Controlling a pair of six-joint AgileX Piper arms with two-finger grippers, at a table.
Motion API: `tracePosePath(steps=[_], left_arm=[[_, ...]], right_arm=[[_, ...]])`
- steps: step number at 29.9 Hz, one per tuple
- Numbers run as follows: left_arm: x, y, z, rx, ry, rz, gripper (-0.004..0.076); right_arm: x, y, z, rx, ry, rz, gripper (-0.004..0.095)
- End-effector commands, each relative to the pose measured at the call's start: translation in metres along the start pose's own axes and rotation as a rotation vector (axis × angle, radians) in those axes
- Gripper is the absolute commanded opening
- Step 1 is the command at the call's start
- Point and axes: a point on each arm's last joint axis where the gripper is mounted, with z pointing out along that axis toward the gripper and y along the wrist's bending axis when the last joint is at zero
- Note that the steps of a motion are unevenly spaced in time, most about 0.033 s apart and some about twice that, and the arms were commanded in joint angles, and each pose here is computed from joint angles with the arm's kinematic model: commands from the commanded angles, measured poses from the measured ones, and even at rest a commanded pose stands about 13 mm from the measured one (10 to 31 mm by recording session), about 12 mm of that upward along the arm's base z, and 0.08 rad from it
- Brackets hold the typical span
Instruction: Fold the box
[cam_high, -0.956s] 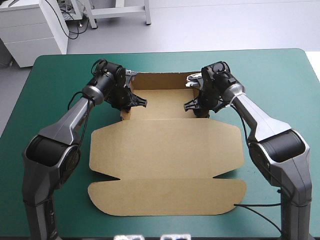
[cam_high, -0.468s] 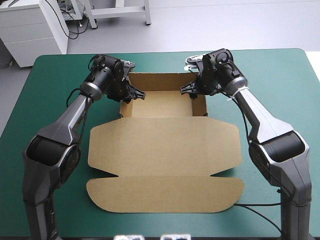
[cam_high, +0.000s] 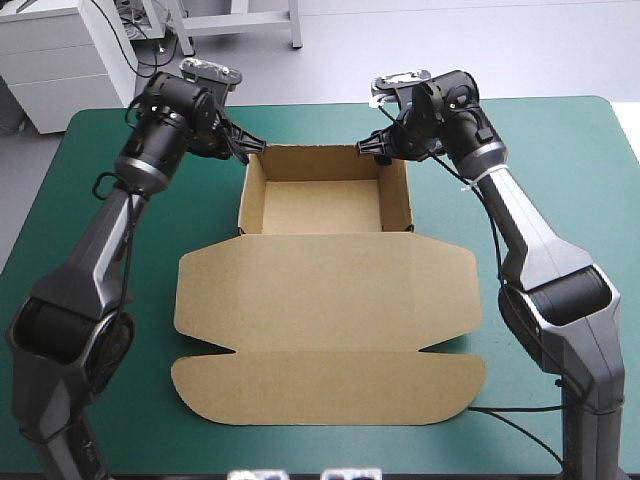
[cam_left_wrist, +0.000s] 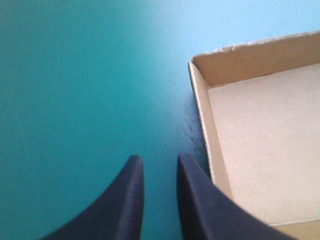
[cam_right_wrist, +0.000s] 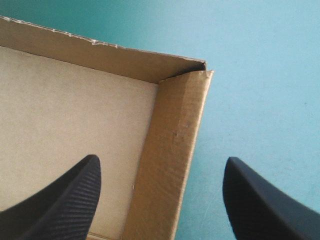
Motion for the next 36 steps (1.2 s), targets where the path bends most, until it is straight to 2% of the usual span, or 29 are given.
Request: tracePosePath(steps=[1,8,12,16,21,26,36], left_arm=[[0.001,0.019,-0.074,-0.018,-0.126,-0.031,0.0001],[0.025,0.024,-0.130,0.089,-0.193,-0.070,-0.0007],[0.055,0.028,-0.156,0.116,-0.193,-0.021,-0.0007],[0.097,0.036,-0.178,0.102,-0.186,-0.015,-0.0007],[0.155,0.043,-0.192,0.089,-0.169,-0.012,-0.0007],[0.209,0.048,-0.205,0.086,-0.240,-0.013,-0.0007],[0.286,0.045,-0.181,0.092,-0.403,-0.007,-0.0007]], right_arm=[[-0.007,-0.004,-0.054,-0.010,-0.124,0.017,0.0644],[-0.007,-0.002,-0.065,-0.036,-0.141,0.023,0.0644],[-0.006,0.004,-0.065,-0.103,-0.128,0.014,0.0644],[-0.003,-0.001,-0.056,-0.042,-0.104,-0.006,0.0644],[0.007,-0.006,-0.034,0.024,-0.030,-0.027,0.0644],[0.017,-0.008,-0.006,0.055,0.051,-0.042,0.0644],[0.025,-0.002,0.030,0.006,0.143,-0.023,0.0644]])
